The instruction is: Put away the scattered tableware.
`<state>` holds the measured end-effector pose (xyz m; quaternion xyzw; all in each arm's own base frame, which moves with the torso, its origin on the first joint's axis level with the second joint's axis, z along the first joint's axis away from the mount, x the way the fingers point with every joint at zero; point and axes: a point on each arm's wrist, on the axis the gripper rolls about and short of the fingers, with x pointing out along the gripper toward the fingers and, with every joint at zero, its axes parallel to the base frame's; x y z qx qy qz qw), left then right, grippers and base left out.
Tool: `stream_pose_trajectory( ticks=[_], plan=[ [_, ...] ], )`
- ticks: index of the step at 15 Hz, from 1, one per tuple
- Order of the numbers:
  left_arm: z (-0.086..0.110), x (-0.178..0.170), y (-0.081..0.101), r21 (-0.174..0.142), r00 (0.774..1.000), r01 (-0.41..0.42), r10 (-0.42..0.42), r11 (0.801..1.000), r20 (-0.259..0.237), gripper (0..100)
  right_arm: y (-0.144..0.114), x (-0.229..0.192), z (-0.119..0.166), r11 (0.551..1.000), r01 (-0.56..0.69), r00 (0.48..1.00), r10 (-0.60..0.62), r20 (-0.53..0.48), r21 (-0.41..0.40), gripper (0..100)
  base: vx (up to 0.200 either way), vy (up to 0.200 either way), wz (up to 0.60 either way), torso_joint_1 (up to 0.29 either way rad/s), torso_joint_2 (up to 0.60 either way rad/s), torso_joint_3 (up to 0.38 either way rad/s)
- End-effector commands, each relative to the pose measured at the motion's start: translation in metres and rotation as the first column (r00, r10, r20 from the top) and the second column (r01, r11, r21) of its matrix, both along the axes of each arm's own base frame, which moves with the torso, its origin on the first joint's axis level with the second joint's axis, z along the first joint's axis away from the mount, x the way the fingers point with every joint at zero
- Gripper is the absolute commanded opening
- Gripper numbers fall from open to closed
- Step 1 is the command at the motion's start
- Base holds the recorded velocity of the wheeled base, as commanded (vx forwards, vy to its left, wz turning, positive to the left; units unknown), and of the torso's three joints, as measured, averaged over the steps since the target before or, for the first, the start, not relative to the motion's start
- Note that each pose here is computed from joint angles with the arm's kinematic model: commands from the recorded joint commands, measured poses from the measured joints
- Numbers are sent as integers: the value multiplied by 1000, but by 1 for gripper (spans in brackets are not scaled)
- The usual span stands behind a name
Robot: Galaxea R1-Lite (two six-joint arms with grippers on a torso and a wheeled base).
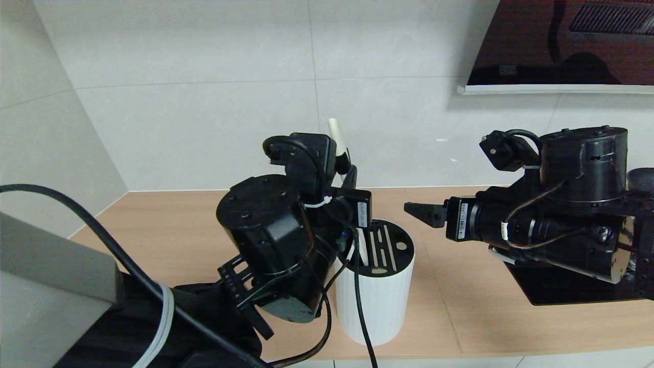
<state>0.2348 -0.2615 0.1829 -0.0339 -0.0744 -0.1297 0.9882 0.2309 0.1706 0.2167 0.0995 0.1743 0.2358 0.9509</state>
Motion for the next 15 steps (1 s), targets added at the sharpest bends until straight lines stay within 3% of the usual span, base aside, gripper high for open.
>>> stream_pose_trajectory(
  ticks=[1, 4, 8, 15],
  plan=[
    [-5, 1, -2, 9, 1000, 0, 0, 1000, -9, 0, 0, 0, 0, 1000, -1, 1000, 1, -1, 0, 100, 0, 0, 0, 0, 0, 0],
    [-12, 3, -4, 21, 1000, -3, 3, 1000, -24, 0, 0, 0, 0, 1000, -1, 1000, 1, -1, 0, 100, 0, 0, 0, 0, 0, 0],
    [-35, 1, -12, 75, 998, 16, -11, 997, -69, 0, 0, 0, -1, 1000, -1, 1000, 1, -3, -2, 100, 0, 0, 0, 0, 0, 0],
    [-64, 4, -17, 129, 993, 23, -8, 991, -115, 0, 2, 2, -4, 1000, -2, 1000, 2, -11, -7, 100, 0, 0, 0, 0, 0, 0]
  ],
)
